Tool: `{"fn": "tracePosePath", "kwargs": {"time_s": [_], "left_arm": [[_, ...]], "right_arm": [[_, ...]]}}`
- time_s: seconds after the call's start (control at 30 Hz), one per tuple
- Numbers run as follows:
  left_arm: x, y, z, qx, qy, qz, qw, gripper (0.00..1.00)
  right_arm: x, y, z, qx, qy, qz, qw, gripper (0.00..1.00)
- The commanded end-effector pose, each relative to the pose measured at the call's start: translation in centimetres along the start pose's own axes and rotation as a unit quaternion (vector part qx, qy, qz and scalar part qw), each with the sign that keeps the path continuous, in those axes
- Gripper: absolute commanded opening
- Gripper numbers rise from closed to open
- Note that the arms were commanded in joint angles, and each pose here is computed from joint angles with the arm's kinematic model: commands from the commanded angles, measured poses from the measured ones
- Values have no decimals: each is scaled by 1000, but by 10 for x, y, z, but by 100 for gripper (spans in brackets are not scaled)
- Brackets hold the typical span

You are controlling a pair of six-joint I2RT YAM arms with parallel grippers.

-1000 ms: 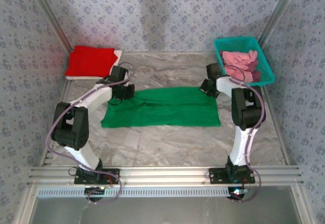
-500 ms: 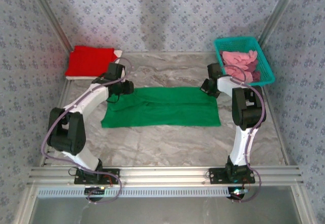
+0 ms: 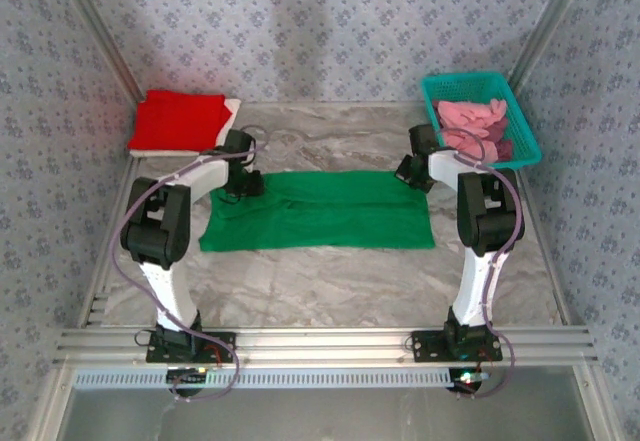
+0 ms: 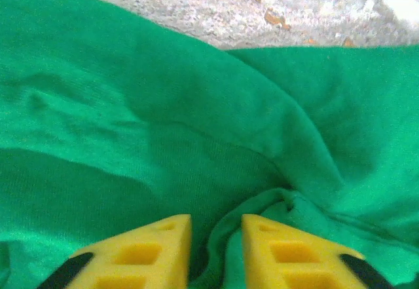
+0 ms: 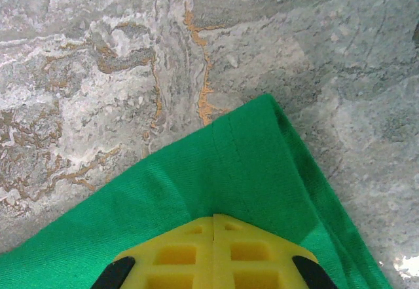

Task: Fold and stack the t-shirts

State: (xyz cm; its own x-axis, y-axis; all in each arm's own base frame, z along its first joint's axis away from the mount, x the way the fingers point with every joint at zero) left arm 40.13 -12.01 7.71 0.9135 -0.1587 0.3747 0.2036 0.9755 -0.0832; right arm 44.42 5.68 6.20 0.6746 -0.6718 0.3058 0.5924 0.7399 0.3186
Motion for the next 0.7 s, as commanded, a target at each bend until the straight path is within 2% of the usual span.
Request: {"fn": "tracePosePath", "kwargs": {"time_s": [0.0,0.07,0.33,0.67], "left_arm": [[8,1,7,2,-10,-1,1000,20],[6,1,15,2,-15,2,1000,14],[-9,1,43,9,-25,13,1000,6],[-37,-15,53,3,-11,-2,1000,5]], "right_arm": [[1,-7,-4,-14,5,-6,1000,0],[2,-8,-3,-15,5,-7,1000,0],[3,-9,-3,-19,2,-5,1000,0],[4,-10,-3,-23,2,-4,1000,0]]}}
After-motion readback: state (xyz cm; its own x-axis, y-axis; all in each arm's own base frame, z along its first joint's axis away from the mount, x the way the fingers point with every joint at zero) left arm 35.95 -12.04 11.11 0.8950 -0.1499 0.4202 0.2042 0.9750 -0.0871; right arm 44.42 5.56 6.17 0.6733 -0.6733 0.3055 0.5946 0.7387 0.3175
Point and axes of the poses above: each hand's point on the last joint's axis, 136 mm out from that joint toward the fingers, its own z axis back along the fingers, its own y axis along the line the jaws close on, x = y × z, the point moved 4 cm from there along z, back along the fingers, and after that the axes turned 11 degrees about -z, right-handed, at the moved point
